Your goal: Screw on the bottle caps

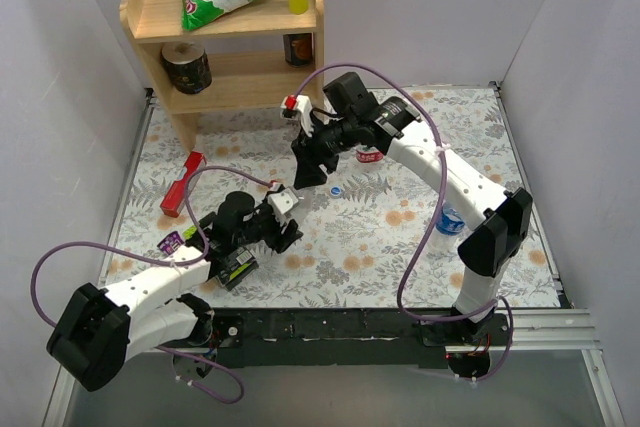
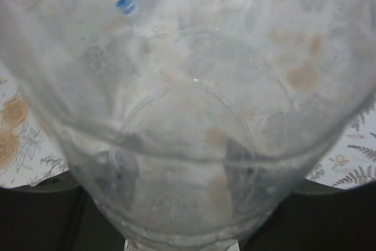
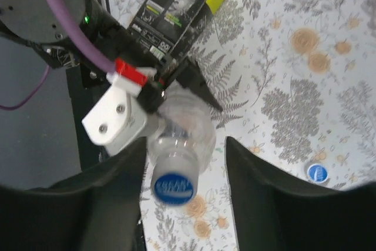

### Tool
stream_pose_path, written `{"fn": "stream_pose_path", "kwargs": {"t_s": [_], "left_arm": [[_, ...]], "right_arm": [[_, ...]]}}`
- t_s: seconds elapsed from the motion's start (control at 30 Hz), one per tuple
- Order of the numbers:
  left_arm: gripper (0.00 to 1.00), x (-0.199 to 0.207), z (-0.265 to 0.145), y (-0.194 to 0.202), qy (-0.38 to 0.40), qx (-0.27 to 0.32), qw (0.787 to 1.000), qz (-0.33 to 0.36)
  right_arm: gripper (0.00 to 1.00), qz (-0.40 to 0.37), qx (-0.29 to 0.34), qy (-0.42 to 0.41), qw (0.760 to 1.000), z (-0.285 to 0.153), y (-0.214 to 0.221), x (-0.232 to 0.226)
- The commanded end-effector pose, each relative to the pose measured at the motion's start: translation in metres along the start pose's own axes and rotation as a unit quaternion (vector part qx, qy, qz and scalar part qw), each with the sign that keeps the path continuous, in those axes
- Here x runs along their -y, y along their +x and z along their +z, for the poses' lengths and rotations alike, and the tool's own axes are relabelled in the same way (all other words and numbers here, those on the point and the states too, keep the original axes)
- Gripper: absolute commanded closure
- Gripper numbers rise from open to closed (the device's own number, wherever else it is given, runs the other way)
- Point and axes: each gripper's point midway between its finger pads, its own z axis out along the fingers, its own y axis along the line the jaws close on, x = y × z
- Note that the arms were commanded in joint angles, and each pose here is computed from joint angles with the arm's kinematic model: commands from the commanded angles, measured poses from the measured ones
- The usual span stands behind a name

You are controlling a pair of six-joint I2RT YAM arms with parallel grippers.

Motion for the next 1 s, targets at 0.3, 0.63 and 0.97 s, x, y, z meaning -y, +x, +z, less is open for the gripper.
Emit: {"fn": "stream_pose_path", "kwargs": {"t_s": [0.3,0.63,0.97], "left_arm": [[1.0,0.052,-0.004,0.007,0.196,-0.052,0.975,0.094],[1.0,0.071,-0.015,0.007,0.29,-0.071,0.944,0.137],[1.0,0.074,-0.013,-0.003,0.302,-0.065,0.943,0.123]], "right_arm": [[0.09,-0.32,0.063,-0.059,0.944,-0.092,-0.001,-0.069],[0.23,-0.468,-0.047,-0.112,0.876,-0.073,0.071,-0.059],[0.32,-0.543,-0.025,-0.089,0.834,-0.066,0.079,-0.067]]}}
